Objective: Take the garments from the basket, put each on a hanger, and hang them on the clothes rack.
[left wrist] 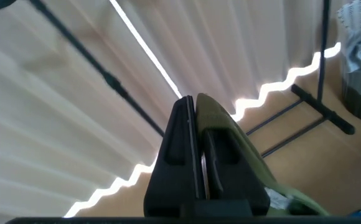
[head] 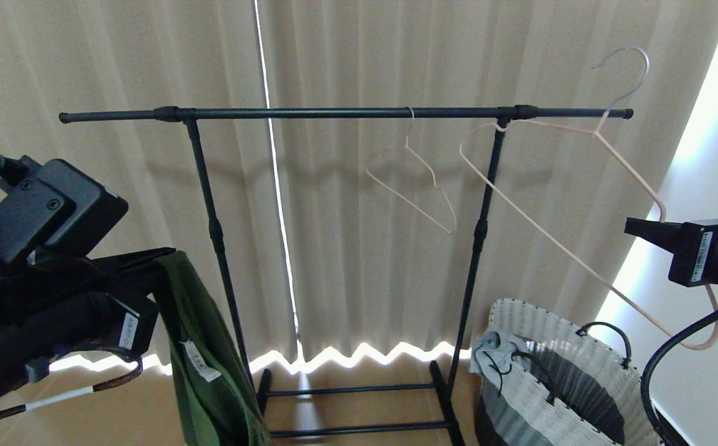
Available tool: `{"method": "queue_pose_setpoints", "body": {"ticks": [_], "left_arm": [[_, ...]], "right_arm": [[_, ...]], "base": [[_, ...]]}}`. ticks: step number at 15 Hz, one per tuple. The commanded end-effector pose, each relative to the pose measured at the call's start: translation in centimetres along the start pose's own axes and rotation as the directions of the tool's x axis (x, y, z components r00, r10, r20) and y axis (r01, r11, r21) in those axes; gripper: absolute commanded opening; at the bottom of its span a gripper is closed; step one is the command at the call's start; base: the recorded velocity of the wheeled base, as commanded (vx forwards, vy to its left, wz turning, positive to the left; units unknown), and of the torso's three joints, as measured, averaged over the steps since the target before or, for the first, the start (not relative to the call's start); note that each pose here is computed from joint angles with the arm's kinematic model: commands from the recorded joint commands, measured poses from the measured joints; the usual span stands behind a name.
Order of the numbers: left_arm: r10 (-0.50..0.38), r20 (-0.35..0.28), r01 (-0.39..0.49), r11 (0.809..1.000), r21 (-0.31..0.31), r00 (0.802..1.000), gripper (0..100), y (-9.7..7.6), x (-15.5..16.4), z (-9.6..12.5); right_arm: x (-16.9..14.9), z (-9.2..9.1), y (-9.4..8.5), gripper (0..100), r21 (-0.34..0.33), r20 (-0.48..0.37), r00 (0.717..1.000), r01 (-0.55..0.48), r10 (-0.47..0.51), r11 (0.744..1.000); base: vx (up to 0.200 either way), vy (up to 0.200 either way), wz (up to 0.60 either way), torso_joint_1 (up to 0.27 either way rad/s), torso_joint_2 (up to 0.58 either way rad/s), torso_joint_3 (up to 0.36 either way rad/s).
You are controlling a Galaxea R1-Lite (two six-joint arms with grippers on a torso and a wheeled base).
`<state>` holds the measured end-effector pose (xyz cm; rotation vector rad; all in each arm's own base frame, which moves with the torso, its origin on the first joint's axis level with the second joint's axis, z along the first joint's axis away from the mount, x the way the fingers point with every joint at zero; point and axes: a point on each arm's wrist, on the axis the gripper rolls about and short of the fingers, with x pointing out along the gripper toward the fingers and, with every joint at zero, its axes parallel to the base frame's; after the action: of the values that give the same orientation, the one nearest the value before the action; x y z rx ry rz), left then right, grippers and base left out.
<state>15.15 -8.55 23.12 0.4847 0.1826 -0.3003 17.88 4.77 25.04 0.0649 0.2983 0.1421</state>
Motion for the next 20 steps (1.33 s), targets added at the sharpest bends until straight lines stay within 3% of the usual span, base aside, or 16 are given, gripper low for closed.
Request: {"method": "queue_pose_setpoints", "body": {"ticks": [1,6,8,11,13,14,16,20], "left_arm": [[-0.018,0.002,0.018,1.000,0.005,1.000,0,-0.4,0.6,0.5],[-0.009,0.029,0.010,1.000,-0.021,1.000,0,-0.4,3.2,3.3],[0.039,0.021,-0.038,0.999,-0.034,0.999,0,-0.3,4.2,4.2],[0.049,0.010,-0.049,0.998,-0.038,0.999,0,-0.4,5.1,4.6],[0.045,0.008,-0.045,0.998,-0.042,0.999,0,-0.6,5.6,4.8],[0.033,0.006,-0.033,0.999,-0.040,0.999,0,-1.0,6.3,5.0],[0.034,0.002,-0.033,0.998,-0.056,0.999,0,-1.5,7.3,5.5],[0.135,-0.037,-0.138,0.986,-0.089,0.990,0,-2.1,9.5,6.5]], "right_arm": [[-0.6,-0.1,0.0,0,0.000,0.017,1.000,-0.023,0.023,1.000],[-2.0,-0.1,2.4,0,-0.030,0.042,0.972,-0.231,0.233,0.972],[-2.0,-0.7,3.1,0,-0.045,0.040,0.956,-0.289,0.291,0.956],[-2.5,-1.9,3.6,0,-0.059,0.011,0.942,-0.333,0.334,0.941],[-3.1,-2.5,3.7,0,-0.066,-0.002,0.926,-0.377,0.378,0.924],[-3.6,-3.1,3.8,0,-0.071,-0.015,0.906,-0.424,0.424,0.903],[-3.7,-3.7,3.9,0,-0.074,-0.039,0.898,-0.439,0.437,0.895],[-3.9,-5.3,4.2,0,-0.077,-0.094,0.874,-0.484,0.477,0.871]], "base": [[0.000,0.000,0.00,0.000,0.00,0.000],[0.000,0.000,0.00,0.000,0.00,0.000],[0.000,0.000,0.00,0.000,0.00,0.000],[0.000,0.000,0.00,0.000,0.00,0.000],[0.000,0.000,0.00,0.000,0.00,0.000],[0.000,0.000,0.00,0.000,0.00,0.000],[0.000,0.000,0.00,0.000,0.00,0.000],[0.000,0.000,0.00,0.000,0.00,0.000]]}}
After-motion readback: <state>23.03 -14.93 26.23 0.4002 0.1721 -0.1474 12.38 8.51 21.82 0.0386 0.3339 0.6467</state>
